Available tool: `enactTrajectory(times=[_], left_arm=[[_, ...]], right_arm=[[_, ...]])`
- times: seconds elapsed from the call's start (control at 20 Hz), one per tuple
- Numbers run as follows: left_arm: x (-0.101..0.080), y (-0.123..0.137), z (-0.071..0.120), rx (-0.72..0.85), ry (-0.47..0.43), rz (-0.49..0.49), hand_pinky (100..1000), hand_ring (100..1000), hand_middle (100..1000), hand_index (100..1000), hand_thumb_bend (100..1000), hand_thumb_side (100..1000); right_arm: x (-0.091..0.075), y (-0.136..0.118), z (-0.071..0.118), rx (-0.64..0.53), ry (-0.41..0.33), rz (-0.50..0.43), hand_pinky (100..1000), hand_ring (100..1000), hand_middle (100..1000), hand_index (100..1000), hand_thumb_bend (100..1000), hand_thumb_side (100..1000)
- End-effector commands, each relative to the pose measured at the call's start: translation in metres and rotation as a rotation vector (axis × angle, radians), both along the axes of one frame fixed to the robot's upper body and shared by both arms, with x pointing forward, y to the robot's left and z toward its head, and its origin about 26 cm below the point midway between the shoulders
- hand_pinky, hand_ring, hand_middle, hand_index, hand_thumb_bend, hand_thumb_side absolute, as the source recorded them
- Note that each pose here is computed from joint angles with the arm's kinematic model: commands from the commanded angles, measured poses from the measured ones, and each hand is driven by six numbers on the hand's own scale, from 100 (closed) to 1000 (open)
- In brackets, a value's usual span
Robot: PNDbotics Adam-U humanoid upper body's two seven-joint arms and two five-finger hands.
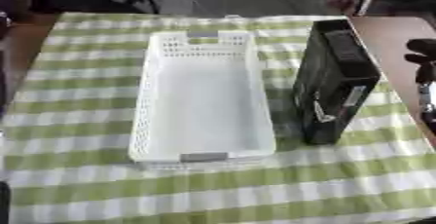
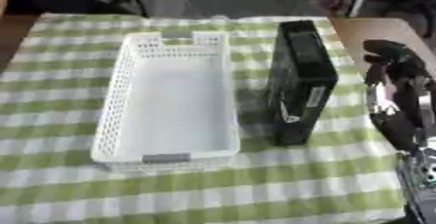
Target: Pick up objects on the table and place them in the box.
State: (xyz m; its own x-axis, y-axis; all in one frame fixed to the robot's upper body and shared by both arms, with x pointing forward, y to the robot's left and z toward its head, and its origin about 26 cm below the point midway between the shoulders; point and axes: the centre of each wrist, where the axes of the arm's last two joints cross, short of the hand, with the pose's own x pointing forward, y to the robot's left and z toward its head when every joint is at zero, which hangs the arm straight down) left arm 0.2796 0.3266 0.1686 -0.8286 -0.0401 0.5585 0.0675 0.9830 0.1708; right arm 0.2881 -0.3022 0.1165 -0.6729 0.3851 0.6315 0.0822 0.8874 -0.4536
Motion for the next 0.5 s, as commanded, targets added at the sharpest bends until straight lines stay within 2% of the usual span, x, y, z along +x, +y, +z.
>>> enactTrajectory(times=[0.05,0.1,0.15,0.2,0.5], left_arm=[[-0.0018,0.0011,0.0109,0.025,-0.032,-0.007,646,659,766,802,590,753],[-0.0018,0.001,0.0108,0.025,-0.031,-0.008,646,659,766,802,590,753],[-0.0018,0.001,0.0107,0.026,-0.03,-0.009,646,659,766,803,590,754],[-0.0018,0.0009,0.0107,0.027,-0.029,-0.01,646,659,766,803,590,755],[-0.0017,0.0006,0.0106,0.028,-0.027,-0.013,646,659,766,803,590,755]], right_arm=[[-0.0006,-0.0026,0.008,-0.027,-0.022,0.004,811,840,768,824,271,489],[-0.0007,-0.0024,0.0082,-0.036,-0.021,0.008,812,841,768,824,227,502],[-0.0008,-0.0022,0.0084,-0.049,-0.02,0.015,820,854,789,851,457,429],[-0.0009,-0.002,0.0087,-0.065,-0.018,0.024,825,866,805,869,505,400],[-0.0011,-0.0022,0.0093,-0.122,-0.005,0.055,835,880,818,896,525,347]])
